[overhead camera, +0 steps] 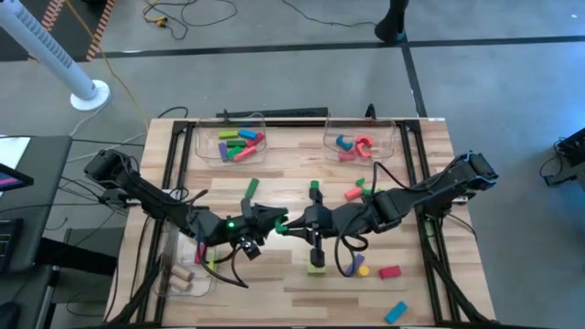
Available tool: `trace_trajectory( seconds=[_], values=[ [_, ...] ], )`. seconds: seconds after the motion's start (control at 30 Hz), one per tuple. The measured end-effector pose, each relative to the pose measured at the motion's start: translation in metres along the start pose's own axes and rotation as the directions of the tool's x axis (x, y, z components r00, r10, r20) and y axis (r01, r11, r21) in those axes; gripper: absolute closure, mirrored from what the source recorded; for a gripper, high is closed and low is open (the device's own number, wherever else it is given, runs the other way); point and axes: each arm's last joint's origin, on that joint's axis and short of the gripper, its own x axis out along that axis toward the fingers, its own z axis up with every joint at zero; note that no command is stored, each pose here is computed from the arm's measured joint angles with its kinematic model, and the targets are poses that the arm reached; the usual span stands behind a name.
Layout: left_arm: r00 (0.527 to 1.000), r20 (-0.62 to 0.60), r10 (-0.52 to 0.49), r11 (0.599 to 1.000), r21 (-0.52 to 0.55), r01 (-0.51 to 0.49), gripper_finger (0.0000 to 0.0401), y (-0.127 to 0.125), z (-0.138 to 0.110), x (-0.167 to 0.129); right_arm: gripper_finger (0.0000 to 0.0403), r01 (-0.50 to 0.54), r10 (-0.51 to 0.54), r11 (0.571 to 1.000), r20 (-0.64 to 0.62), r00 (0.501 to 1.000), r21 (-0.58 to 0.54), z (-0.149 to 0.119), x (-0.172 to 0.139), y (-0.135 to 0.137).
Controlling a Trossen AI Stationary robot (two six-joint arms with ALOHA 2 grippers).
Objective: Sort blocks by size
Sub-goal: Put the green arch block into the top right transparent bin
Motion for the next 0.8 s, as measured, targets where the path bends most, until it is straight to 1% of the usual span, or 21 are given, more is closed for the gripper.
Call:
trace_trajectory(
  seconds=[0.1,0.33,0.67,0.8],
  values=[
    [1.0,-0.011,0.012,1.0,-0.006,-0.012,0.0236,0.0015,-0.0003,0.0,0.0348,0.005,-0.005,1.0,0.004,1.0,0.002,0.0007,0.0005,-0.0014],
    [0.999,-0.043,0.032,0.999,0.017,-0.031,0.0258,0.0036,-0.001,-0.0001,0.0348,0.005,-0.005,1.0,0.027,1.0,0.011,0.0029,0.0005,-0.0012],
    [0.998,-0.052,0.032,0.999,0.012,-0.031,0.0262,0.0035,-0.0013,-0.0001,0.0347,0.005,-0.005,1.0,0.027,1.0,0.011,0.0029,0.0005,-0.0012],
    [0.998,-0.053,0.032,0.999,0.009,-0.031,0.0263,0.0035,-0.0013,-0.0001,0.034,0.005,-0.006,1.0,0.027,1.0,0.01,0.0028,0.0004,-0.001]
  ],
)
